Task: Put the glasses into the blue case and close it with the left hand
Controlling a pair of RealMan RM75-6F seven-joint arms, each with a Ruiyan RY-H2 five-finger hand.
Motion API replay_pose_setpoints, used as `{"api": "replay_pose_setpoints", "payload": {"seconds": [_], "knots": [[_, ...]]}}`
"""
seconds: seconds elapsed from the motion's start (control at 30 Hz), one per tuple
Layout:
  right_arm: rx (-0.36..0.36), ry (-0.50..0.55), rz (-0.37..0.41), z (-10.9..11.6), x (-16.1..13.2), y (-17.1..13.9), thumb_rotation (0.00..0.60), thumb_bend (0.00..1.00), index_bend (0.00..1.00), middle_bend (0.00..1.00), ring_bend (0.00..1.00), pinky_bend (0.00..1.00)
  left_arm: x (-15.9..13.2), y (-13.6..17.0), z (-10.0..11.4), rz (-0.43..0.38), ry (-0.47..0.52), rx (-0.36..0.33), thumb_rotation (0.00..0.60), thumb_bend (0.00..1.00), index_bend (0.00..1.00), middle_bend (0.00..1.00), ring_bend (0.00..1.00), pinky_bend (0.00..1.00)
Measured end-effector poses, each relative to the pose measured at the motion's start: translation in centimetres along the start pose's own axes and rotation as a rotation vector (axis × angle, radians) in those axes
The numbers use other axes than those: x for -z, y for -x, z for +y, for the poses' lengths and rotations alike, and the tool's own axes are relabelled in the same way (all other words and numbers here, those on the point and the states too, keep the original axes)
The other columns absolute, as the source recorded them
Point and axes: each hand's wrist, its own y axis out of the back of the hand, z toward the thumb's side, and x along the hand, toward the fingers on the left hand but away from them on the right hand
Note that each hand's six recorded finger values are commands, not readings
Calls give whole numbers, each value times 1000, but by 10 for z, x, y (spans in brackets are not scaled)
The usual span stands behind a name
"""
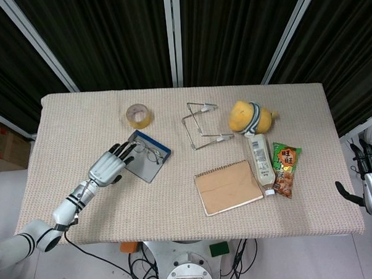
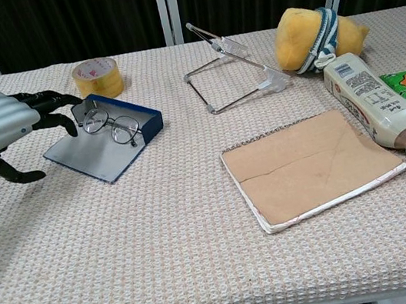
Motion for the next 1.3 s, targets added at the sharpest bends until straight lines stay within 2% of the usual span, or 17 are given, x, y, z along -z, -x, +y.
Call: {"api": "replay_pose_setpoints", "payload": {"seconds": [0.3, 0.57, 1.07, 1.3], "knots": [[5, -6, -5, 2, 1, 0, 600, 272, 0, 0, 0, 41, -5, -6, -12, -55, -21, 71, 600, 205, 239, 0, 0, 160], [-2, -6, -4, -1, 0, 1, 600, 272, 0, 0, 0, 41, -7, -14, -5, -71, -25, 61, 600, 205, 239, 0, 0, 161], [-1, -1, -9, -2, 3, 3, 600, 272, 0, 0, 0, 41, -13, -31, -6, -105, -61, 136, 600, 206, 239, 0, 0, 160], [-6, -1, -18, -3, 6, 3, 600, 270, 0, 0, 0, 41, -15, -36, -8, -104, -66, 143, 600, 206, 243, 0, 0, 161]]}}
